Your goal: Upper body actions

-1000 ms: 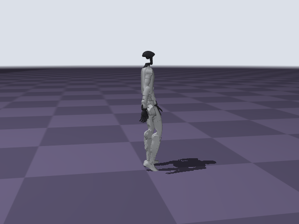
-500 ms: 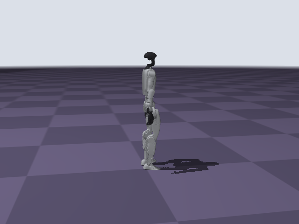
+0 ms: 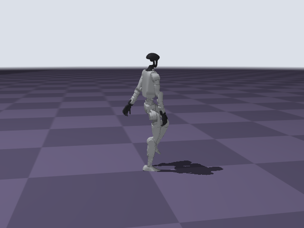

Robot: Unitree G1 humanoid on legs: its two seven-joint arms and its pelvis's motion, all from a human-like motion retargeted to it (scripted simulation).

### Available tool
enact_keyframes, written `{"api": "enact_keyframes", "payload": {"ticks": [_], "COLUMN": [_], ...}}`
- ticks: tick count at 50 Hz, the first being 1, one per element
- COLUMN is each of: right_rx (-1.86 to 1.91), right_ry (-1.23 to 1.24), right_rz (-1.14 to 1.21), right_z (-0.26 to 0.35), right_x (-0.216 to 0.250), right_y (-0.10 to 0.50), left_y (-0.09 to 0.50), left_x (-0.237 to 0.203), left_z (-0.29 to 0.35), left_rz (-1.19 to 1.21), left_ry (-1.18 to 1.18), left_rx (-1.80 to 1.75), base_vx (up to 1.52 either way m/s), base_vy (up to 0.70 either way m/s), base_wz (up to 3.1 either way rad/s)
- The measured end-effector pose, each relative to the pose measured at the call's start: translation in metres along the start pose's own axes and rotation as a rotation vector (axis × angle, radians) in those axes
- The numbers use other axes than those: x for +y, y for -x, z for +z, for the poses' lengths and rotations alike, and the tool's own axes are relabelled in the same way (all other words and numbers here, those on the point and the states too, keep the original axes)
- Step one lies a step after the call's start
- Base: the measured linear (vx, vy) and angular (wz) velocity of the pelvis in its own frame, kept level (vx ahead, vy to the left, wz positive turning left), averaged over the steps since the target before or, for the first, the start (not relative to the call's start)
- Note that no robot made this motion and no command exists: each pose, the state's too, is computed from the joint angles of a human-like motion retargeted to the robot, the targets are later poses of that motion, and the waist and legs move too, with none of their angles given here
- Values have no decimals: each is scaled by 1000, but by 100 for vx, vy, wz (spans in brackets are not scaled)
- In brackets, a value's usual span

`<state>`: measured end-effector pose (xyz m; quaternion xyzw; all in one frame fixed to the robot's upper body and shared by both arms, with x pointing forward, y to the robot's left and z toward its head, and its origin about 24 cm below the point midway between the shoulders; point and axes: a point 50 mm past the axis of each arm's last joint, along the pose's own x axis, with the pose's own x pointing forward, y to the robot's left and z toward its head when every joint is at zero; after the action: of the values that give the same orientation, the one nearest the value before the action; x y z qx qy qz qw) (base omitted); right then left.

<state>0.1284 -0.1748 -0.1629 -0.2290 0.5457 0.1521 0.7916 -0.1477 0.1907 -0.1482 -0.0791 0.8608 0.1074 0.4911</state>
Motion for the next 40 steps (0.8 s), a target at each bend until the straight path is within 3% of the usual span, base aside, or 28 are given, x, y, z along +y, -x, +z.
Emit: {"api": "enact_keyframes", "payload": {"ticks": [8, 14, 23, 32, 40], "right_rx": [-411, -392, 75, 643, 787], "right_ry": [18, 76, 119, 223, 58], "right_rz": [3, -6, 47, 89, 27], "right_z": [115, 115, -17, -167, -214], "right_x": [-27, -26, 9, 34, 42], "right_y": [8, 8, 3, 57, 89], "left_y": [-6, -6, 3, 13, 15], "left_x": [1, -15, -20, -4, -9], "left_z": [-43, -29, 27, 59, 66], "left_rz": [-40, -99, -165, -58, -79], "left_ry": [-354, -275, -106, -30, -54], "left_rx": [126, 63, -155, -274, -284], "base_vx": [-2, 0, 7, 10, 7], "base_vy": [0, -1, 1, 4, 10], "base_wz": [-39, 5, 52, 4, 45]}}
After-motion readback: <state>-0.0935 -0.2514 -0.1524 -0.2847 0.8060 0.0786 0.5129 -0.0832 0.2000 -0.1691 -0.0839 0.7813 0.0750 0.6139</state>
